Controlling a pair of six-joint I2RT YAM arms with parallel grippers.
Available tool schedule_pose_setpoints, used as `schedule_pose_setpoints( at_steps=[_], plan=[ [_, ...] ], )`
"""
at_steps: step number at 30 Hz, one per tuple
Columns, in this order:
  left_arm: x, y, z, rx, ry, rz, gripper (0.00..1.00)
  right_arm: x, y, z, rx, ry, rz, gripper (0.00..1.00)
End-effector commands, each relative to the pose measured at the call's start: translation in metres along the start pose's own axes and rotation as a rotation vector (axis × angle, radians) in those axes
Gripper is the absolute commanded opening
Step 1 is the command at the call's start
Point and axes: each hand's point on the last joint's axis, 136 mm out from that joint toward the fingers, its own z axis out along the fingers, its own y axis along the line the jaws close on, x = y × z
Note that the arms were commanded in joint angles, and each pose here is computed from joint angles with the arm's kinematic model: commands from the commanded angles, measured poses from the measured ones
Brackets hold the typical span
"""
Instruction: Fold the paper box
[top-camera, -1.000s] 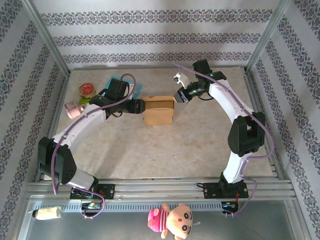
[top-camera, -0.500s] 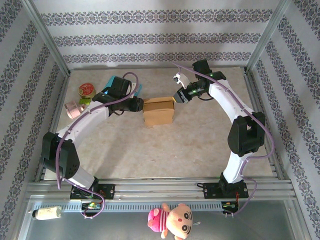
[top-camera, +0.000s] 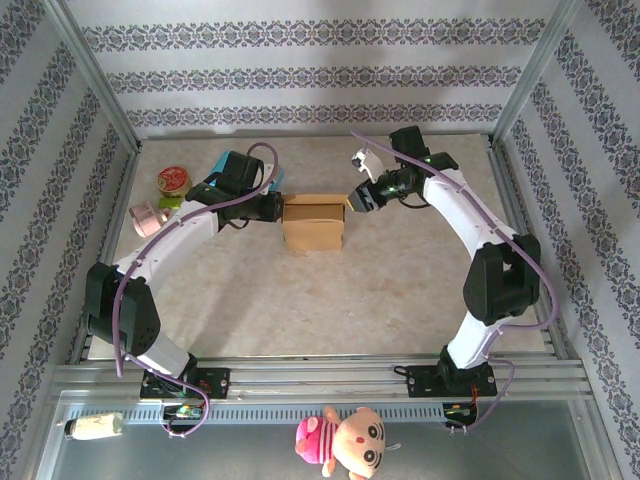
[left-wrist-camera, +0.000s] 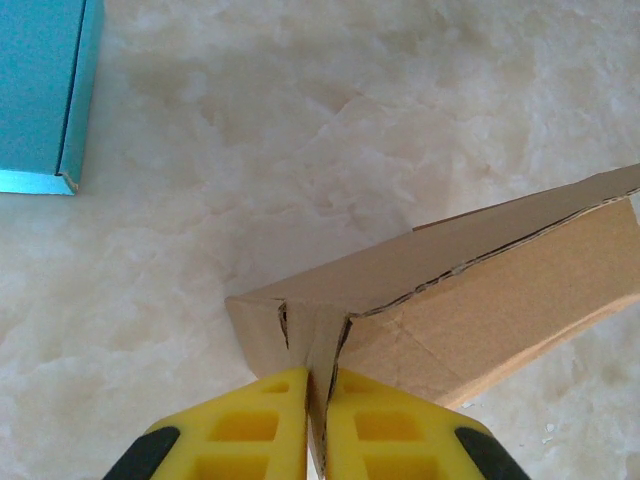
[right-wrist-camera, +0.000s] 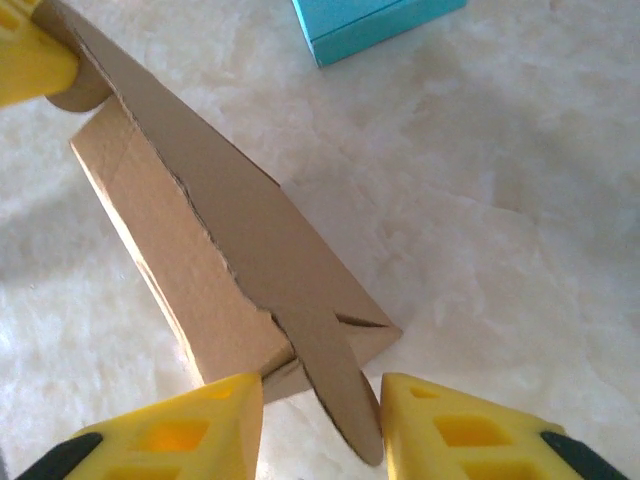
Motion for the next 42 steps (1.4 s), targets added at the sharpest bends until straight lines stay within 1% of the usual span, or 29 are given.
schedule_pose_setpoints(
  at_steps=[1, 3, 10, 12, 17, 21, 22, 26, 31, 39, 42],
  plan=[
    [-0.007, -0.011, -0.002, 0.038, -0.025, 0.012, 0.10, -0.001, -0.007, -0.005, 0.052, -0.023, 0.017, 0.32],
    [-0.008, -0.012, -0.003, 0.041, -0.027, 0.018, 0.11, 0.000, -0.007, -0.002, 0.040, -0.022, 0.030, 0.27],
    [-0.007, -0.014, -0.003, 0.057, -0.032, 0.003, 0.10, -0.005, -0.007, -0.001, 0.025, -0.033, 0.065, 0.16],
    [-0.007, -0.017, -0.002, 0.073, -0.037, -0.003, 0.10, -0.010, -0.011, -0.002, 0.046, -0.039, 0.144, 0.16],
    [-0.007, -0.020, 0.000, 0.097, -0.051, -0.006, 0.10, -0.010, -0.010, 0.005, 0.037, -0.007, 0.344, 0.04],
    [-0.007, -0.022, 0.002, 0.101, -0.047, -0.008, 0.10, -0.010, -0.006, 0.011, 0.048, -0.010, 0.435, 0.04],
    [-0.007, -0.022, 0.003, 0.101, -0.047, -0.008, 0.10, -0.011, -0.004, 0.012, 0.049, -0.009, 0.439, 0.05],
    [-0.007, -0.021, 0.003, 0.096, -0.045, -0.005, 0.10, -0.013, 0.001, 0.015, 0.048, 0.006, 0.458, 0.05],
    [-0.007, -0.019, 0.000, 0.079, -0.051, -0.004, 0.10, -0.011, 0.009, 0.018, 0.033, 0.022, 0.494, 0.03],
    [-0.009, -0.024, 0.000, 0.102, -0.058, -0.028, 0.10, 0.023, 0.011, 0.034, 0.075, 0.104, 0.487, 0.03],
    [-0.011, -0.027, -0.001, 0.119, -0.064, -0.054, 0.10, 0.030, 0.012, 0.037, 0.078, 0.118, 0.489, 0.02]
  ],
)
